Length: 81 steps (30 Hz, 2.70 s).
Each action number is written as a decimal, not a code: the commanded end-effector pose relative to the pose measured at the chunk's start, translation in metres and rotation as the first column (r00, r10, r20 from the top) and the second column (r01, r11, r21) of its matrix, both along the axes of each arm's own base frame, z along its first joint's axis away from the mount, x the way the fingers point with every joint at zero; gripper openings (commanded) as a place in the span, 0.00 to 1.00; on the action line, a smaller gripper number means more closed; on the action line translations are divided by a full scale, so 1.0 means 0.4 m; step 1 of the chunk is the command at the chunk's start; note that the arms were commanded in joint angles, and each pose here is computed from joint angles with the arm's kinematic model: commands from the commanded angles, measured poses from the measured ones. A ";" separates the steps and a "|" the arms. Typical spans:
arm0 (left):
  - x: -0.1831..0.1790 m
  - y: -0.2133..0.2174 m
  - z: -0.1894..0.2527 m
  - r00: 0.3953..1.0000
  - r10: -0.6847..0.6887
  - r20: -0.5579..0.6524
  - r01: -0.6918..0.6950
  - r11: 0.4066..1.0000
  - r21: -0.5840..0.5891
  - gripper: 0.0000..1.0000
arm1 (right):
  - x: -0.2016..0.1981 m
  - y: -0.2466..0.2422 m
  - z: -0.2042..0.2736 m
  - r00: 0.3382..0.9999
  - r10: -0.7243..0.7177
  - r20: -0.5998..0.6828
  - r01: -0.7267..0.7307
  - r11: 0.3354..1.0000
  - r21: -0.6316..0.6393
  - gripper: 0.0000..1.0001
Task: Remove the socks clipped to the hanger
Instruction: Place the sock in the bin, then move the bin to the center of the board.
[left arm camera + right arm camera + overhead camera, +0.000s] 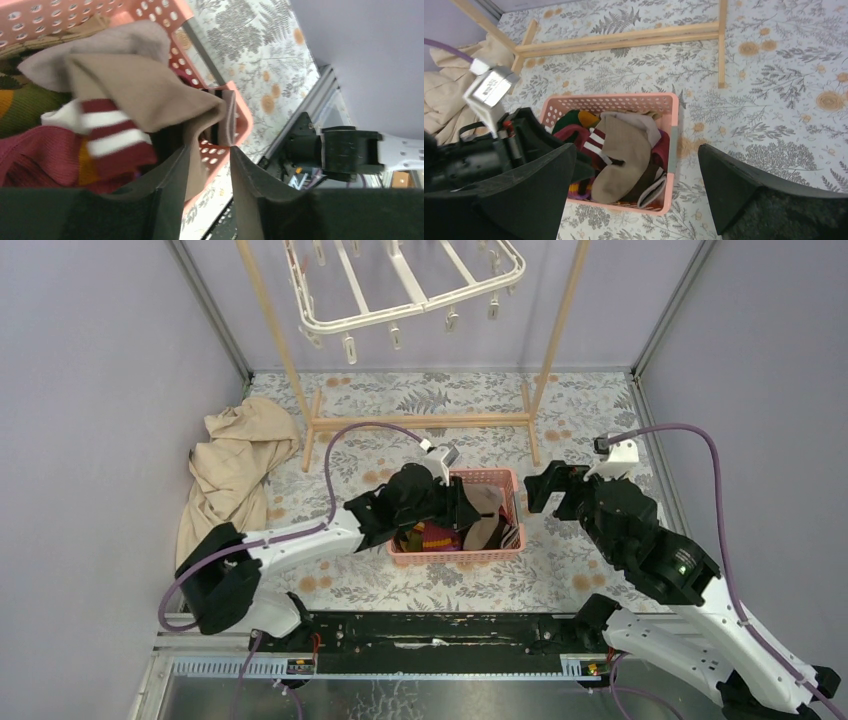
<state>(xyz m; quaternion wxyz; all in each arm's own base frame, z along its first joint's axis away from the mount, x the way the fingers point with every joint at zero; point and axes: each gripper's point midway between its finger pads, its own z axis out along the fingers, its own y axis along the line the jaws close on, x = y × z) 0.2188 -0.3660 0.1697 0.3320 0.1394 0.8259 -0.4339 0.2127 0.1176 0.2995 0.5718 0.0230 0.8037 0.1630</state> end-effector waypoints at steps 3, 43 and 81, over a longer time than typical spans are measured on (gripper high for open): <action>0.057 -0.037 -0.036 0.997 0.038 0.063 -0.038 0.999 -0.001 0.56 | -0.034 -0.001 -0.030 0.999 0.032 -0.044 -0.030 0.999 0.039 1.00; 0.176 0.439 -0.113 0.740 0.665 0.098 -0.667 0.707 0.235 0.93 | 0.115 0.269 -0.463 0.897 0.093 -0.433 -0.155 0.982 -0.110 0.87; 0.309 0.480 0.073 0.747 0.652 0.131 -0.665 0.730 0.157 0.99 | 0.242 0.267 -0.330 0.928 0.182 -0.324 -0.208 0.977 -0.047 1.00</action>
